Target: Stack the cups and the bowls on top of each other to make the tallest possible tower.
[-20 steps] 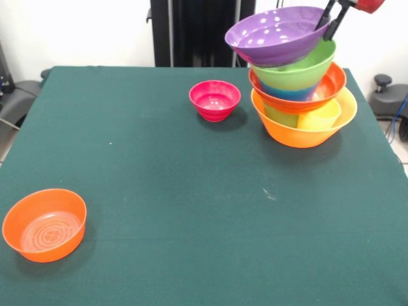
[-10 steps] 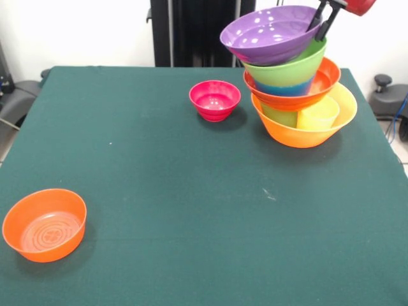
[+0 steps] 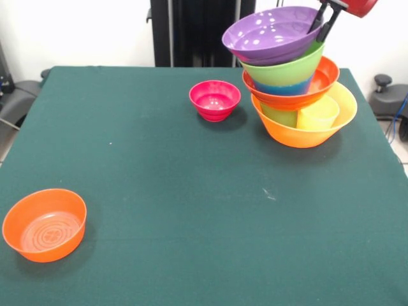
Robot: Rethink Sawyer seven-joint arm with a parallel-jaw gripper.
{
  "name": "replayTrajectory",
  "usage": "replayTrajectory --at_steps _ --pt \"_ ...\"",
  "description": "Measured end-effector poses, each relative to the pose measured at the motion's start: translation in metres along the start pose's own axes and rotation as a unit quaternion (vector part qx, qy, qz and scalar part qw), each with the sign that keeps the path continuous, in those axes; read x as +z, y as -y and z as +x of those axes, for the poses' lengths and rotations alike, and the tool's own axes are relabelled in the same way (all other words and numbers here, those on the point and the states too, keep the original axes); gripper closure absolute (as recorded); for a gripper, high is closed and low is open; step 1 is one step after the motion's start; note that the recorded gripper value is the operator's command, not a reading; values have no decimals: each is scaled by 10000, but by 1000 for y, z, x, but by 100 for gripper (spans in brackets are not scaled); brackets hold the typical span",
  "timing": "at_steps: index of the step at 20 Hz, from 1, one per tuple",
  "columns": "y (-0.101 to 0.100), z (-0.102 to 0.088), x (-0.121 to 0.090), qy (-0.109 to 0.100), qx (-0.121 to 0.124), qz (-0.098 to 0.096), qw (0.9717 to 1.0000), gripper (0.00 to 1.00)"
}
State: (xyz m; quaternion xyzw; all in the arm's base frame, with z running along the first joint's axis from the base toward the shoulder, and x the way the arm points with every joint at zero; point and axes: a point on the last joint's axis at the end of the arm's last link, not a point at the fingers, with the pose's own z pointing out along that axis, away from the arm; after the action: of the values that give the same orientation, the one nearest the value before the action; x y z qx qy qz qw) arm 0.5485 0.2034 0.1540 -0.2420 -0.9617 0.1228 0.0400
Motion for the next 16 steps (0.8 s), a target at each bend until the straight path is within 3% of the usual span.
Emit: replayTrajectory --at_steps 16 --pt "-8 5 0 -116 50 -111 9999 100"
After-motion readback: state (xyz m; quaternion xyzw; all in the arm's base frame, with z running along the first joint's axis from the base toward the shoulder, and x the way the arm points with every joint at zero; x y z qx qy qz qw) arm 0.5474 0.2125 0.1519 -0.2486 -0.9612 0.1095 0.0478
